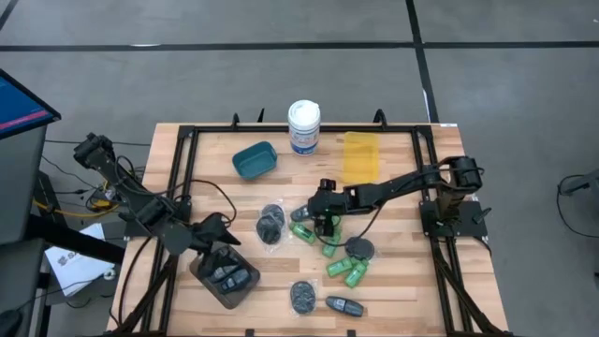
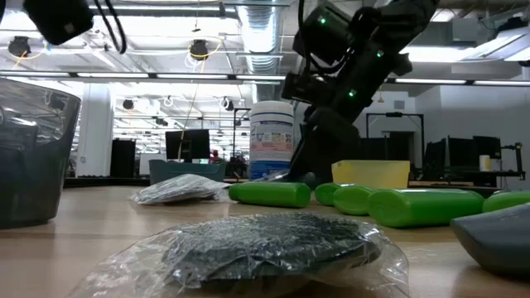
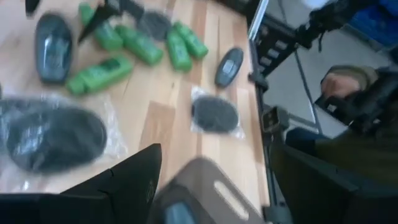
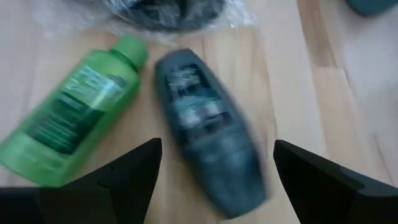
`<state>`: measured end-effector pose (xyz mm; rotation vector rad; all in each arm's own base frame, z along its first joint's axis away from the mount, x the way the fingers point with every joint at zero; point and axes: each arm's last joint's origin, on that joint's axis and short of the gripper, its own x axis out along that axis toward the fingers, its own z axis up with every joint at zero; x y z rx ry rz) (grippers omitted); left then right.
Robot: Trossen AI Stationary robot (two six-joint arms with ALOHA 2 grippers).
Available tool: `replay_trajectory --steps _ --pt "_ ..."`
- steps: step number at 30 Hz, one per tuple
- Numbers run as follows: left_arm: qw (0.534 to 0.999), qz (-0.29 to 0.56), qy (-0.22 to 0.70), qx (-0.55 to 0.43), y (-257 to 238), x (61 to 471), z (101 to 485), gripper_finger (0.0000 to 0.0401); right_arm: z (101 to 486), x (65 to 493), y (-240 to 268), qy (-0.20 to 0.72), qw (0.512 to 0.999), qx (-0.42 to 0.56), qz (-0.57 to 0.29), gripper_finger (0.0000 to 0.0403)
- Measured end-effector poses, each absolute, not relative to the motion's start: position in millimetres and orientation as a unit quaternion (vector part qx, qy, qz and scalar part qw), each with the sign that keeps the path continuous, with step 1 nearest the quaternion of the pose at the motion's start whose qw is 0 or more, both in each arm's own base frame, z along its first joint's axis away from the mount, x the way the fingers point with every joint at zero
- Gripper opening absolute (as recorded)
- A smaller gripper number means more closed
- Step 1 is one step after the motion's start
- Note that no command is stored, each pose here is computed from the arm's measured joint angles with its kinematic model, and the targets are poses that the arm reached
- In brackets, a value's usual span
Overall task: Pick & Place Travel size toiletries
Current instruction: Put the black deodorant into the black bin
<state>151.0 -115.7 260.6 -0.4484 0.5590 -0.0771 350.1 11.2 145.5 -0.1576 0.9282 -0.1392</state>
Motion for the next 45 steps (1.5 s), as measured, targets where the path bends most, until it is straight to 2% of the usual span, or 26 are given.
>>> replay_trajectory --steps 11,18,22,26,33,36,45 --pt "0.943 -0.041 0.256 -0.207 -115.8 151.9 263.6 0.0297 121.4 357.9 -0.7 0.459 0.884 -0.078 -0.053 0.0302" --pt "0.944 -0.041 0.252 -0.209 -116.0 152.2 264.3 0.0297 120.3 358.5 -0.9 0.458 0.884 -0.08 -0.052 0.0298" --pt "0.946 -0.033 0.248 -0.207 -115.5 152.4 264.3 0.0297 120.3 358.5 1.9 0.457 0.884 -0.083 -0.049 0.0261" --pt "0.948 -0.023 0.242 -0.205 -114.8 152.6 264.4 0.0297 120.1 358.3 1.9 0.459 0.884 -0.081 -0.05 0.019" --pt "0.96 0.003 0.223 -0.171 -112.8 153.2 265.1 0.0297 123.4 357.9 2.8 0.455 0.885 -0.089 -0.051 0.0188" --pt "0.967 0.024 0.209 -0.141 -111.1 153.5 265.5 0.0297 136.2 355.7 6.2 0.44 0.89 -0.102 -0.054 0.0188" --pt "0.979 0.097 0.159 -0.078 -106.8 155.1 269.7 0.0297 213.1 341.0 28.0 0.32 0.935 -0.139 -0.067 0.0188"
